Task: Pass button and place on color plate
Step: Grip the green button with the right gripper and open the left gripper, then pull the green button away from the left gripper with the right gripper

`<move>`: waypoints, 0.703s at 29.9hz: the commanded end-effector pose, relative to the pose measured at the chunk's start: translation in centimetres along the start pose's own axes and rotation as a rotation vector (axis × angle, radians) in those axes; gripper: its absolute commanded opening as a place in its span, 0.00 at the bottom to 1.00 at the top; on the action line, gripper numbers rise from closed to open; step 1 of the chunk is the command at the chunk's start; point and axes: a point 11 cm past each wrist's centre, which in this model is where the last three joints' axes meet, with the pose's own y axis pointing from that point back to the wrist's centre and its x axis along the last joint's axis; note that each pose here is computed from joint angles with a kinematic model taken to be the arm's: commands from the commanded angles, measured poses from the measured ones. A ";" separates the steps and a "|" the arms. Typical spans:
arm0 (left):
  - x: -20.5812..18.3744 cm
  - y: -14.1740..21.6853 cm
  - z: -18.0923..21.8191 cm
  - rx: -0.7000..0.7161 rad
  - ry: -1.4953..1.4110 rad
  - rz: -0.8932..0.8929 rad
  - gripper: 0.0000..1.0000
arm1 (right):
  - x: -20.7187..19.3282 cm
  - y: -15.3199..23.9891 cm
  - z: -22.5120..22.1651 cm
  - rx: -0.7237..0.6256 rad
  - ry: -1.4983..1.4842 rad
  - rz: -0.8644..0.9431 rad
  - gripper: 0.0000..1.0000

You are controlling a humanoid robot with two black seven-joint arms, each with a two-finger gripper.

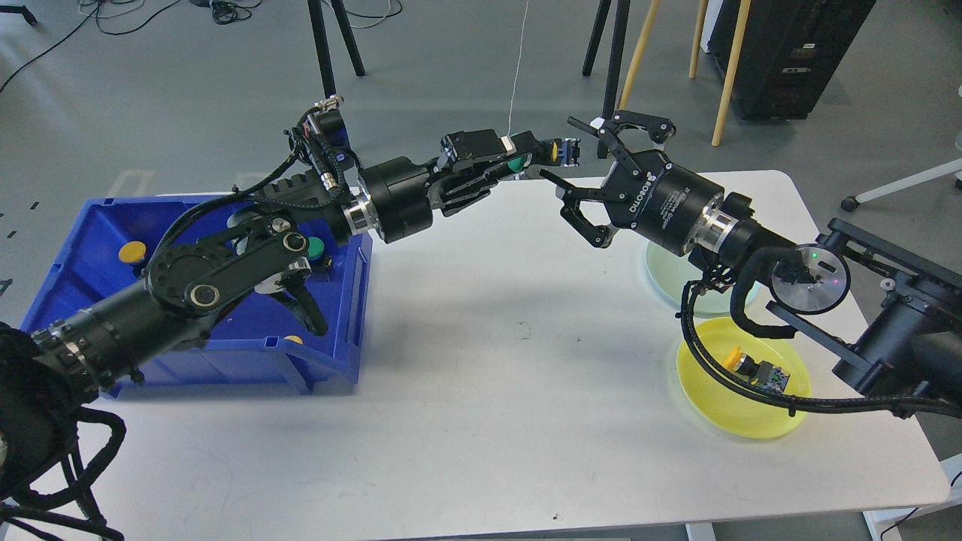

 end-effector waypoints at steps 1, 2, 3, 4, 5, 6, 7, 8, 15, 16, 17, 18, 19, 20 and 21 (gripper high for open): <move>-0.1 0.0 0.0 -0.001 0.003 -0.002 0.09 | 0.0 0.0 0.1 -0.002 -0.001 0.001 0.78; -0.1 0.0 0.0 -0.002 0.003 -0.003 0.09 | 0.0 0.0 0.1 -0.002 -0.001 0.001 0.78; -0.1 0.0 0.0 -0.002 0.003 -0.003 0.09 | 0.1 0.0 0.1 -0.002 -0.001 0.004 0.78; -0.1 0.0 0.0 -0.001 0.002 -0.002 0.09 | 0.2 0.0 0.1 -0.002 -0.002 0.006 0.78; -0.1 0.0 0.0 -0.002 0.003 -0.004 0.09 | 0.2 0.0 0.1 -0.002 0.000 0.006 0.78; -0.1 0.0 0.1 -0.003 0.003 -0.005 0.09 | 0.3 0.0 0.1 -0.003 0.001 0.008 0.78; -0.3 -0.1 0.2 -0.007 0.005 -0.012 0.09 | 0.3 0.0 0.2 -0.005 0.006 0.008 0.78; -0.4 -0.2 0.4 -0.013 0.007 -0.020 0.09 | 0.3 0.0 0.2 -0.006 0.010 0.008 0.78; -0.7 -0.3 0.5 -0.017 0.009 -0.032 0.09 | 0.6 0.1 0.4 -0.012 0.016 0.017 0.75; -0.7 -0.3 0.5 -0.016 0.011 -0.031 0.09 | 0.5 0.0 0.4 -0.012 0.014 0.016 0.70; -0.7 -0.3 0.5 -0.016 0.011 -0.031 0.09 | 0.5 0.0 0.4 -0.012 0.015 0.016 0.66; -0.7 -0.3 0.5 -0.017 0.011 -0.033 0.09 | 0.4 -0.1 0.6 -0.015 0.012 0.011 0.61; -0.7 -0.3 0.5 -0.017 0.011 -0.033 0.09 | 0.3 -0.2 0.7 -0.016 0.011 0.006 0.55; -0.7 -0.3 0.4 -0.015 0.011 -0.033 0.09 | 0.2 -0.4 0.8 -0.018 0.011 0.002 0.48; -0.8 -0.3 0.5 -0.016 0.011 -0.034 0.09 | 0.2 -0.4 0.8 -0.017 0.014 0.002 0.42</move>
